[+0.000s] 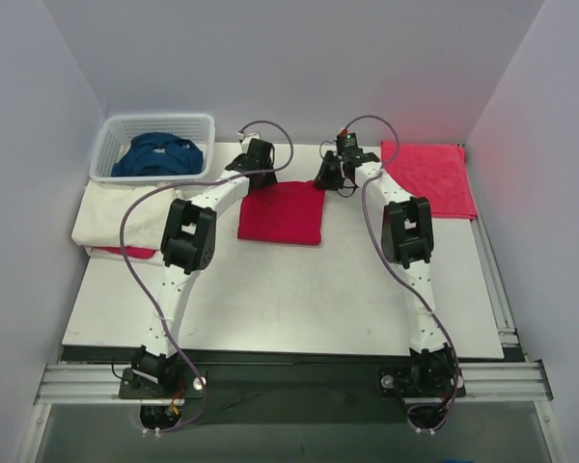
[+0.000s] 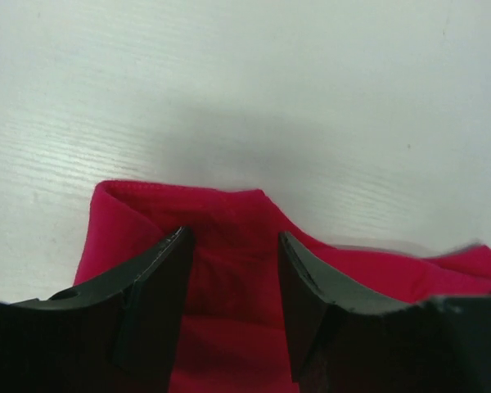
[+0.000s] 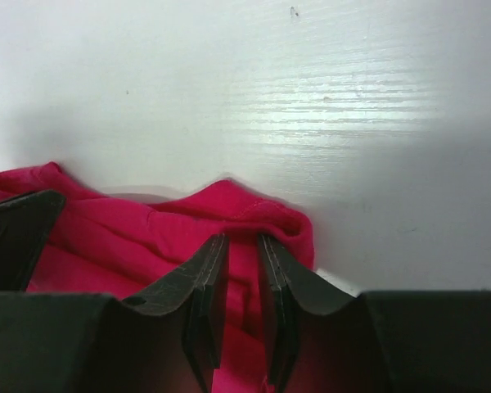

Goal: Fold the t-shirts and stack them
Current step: Fold the long partially folded tshirt into a neat square, then put the neatly folded tshirt into the corner of the board with the left arm

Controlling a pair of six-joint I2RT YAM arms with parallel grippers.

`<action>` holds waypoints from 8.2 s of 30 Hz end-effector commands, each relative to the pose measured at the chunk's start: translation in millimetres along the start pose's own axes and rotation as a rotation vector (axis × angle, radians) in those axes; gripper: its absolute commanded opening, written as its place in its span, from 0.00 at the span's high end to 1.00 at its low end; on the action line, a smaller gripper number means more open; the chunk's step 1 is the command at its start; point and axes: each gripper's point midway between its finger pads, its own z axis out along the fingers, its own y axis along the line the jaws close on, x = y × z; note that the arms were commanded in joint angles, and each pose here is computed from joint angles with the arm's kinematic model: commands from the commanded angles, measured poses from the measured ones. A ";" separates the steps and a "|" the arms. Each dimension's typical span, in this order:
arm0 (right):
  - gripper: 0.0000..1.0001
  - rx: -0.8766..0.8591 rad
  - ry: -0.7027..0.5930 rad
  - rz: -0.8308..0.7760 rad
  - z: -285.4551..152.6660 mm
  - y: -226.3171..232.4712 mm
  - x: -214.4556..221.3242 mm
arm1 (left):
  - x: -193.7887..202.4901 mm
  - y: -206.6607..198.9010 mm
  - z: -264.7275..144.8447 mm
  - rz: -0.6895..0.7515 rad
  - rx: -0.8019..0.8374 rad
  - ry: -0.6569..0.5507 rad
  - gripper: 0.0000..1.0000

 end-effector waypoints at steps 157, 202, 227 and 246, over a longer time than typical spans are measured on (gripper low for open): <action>0.65 0.426 -0.001 -0.219 -200.6 -27.7 143.6 | 104.7 61.2 -158.7 0.306 0.252 0.307 1.00; 0.65 0.335 -0.068 -0.115 -245.3 -29.5 117.6 | -121.4 281.6 -305.1 0.598 -0.654 -0.044 1.00; 0.67 0.303 -0.023 -0.124 -232.2 -21.5 118.2 | -108.7 436.6 -283.9 0.171 -0.991 0.108 1.00; 0.68 0.287 -0.003 -0.127 -230.3 -19.1 122.7 | -143.1 410.5 -299.5 -0.024 -0.840 -0.090 0.34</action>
